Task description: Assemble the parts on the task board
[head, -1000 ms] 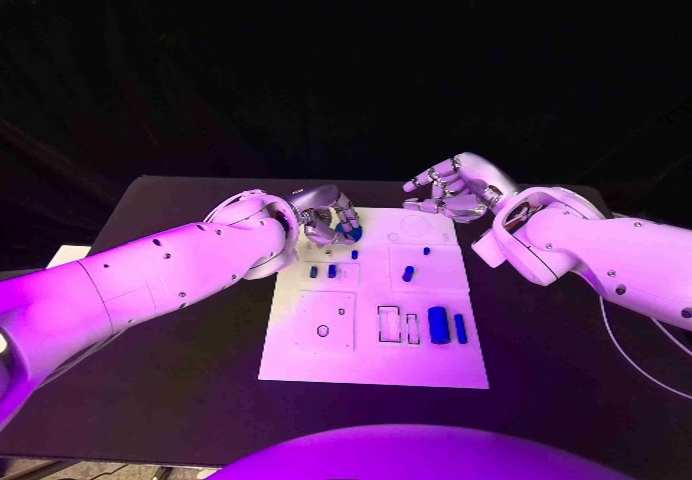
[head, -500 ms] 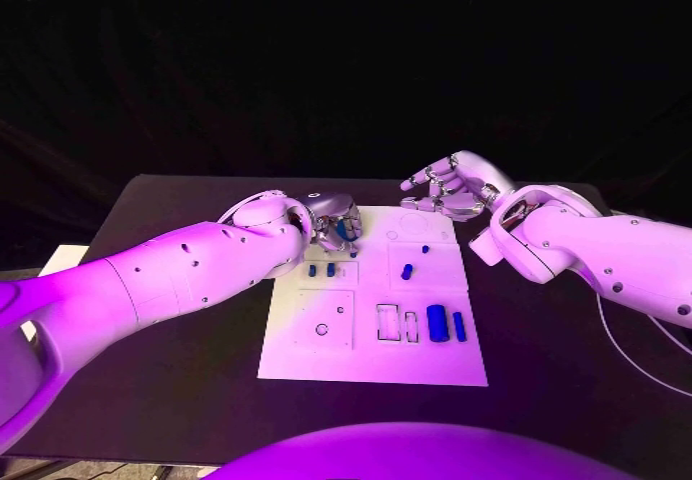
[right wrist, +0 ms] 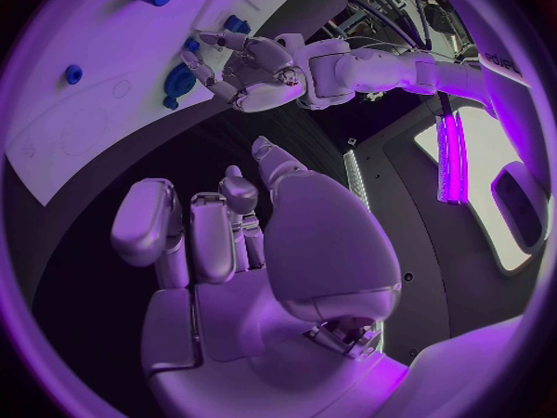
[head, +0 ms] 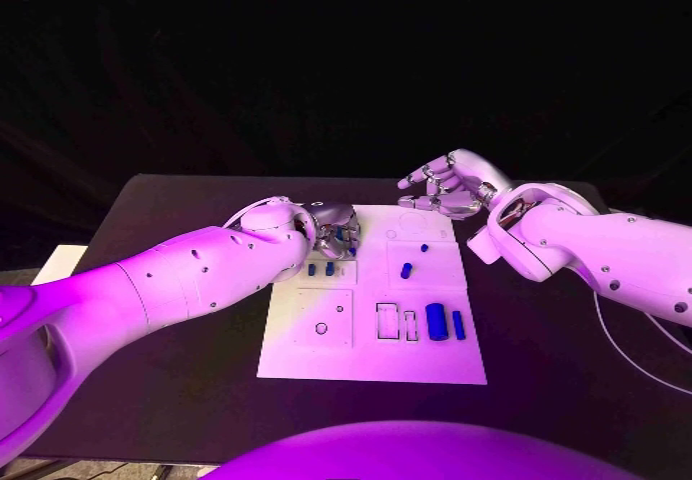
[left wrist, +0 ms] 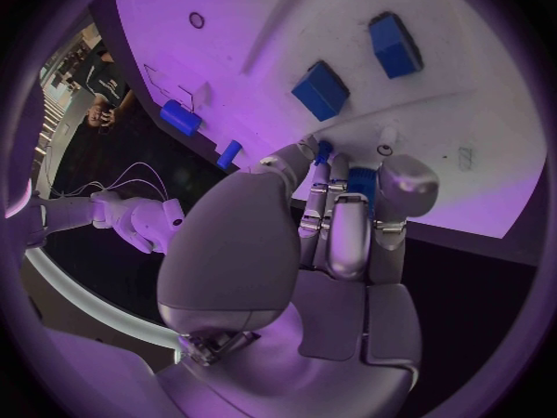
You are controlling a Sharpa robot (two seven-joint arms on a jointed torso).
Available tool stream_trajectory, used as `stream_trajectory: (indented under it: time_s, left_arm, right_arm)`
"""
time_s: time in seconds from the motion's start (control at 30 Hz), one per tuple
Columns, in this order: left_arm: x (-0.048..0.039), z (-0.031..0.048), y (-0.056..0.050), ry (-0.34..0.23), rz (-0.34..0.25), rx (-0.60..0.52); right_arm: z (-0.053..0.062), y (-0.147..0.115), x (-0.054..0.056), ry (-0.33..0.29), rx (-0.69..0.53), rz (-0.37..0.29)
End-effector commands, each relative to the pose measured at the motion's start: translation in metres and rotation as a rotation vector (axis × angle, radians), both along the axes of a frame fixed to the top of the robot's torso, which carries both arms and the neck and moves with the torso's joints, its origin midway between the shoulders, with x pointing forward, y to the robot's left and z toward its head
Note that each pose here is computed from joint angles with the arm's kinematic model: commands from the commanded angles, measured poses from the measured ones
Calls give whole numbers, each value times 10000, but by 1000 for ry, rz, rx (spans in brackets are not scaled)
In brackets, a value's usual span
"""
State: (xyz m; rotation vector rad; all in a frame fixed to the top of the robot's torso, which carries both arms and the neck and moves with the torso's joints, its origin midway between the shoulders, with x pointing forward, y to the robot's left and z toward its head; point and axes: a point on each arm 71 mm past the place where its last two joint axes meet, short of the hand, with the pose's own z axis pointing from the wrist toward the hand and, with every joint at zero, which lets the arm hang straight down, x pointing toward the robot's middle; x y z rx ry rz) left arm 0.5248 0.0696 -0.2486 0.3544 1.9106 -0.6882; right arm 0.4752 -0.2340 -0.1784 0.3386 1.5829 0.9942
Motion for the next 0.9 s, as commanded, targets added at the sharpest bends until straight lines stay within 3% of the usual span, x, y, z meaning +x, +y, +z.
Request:
stream_trajectory:
  time_s: [0.03, 0.9]
  left_arm:
    - [-7, -23, -15, 14, -4, 26]
    - [23, -99, -45, 14, 16, 37]
  right_arm:
    - [0, 22, -9, -2, 0, 17]
    - [-2, 52, -10, 2, 1, 26]
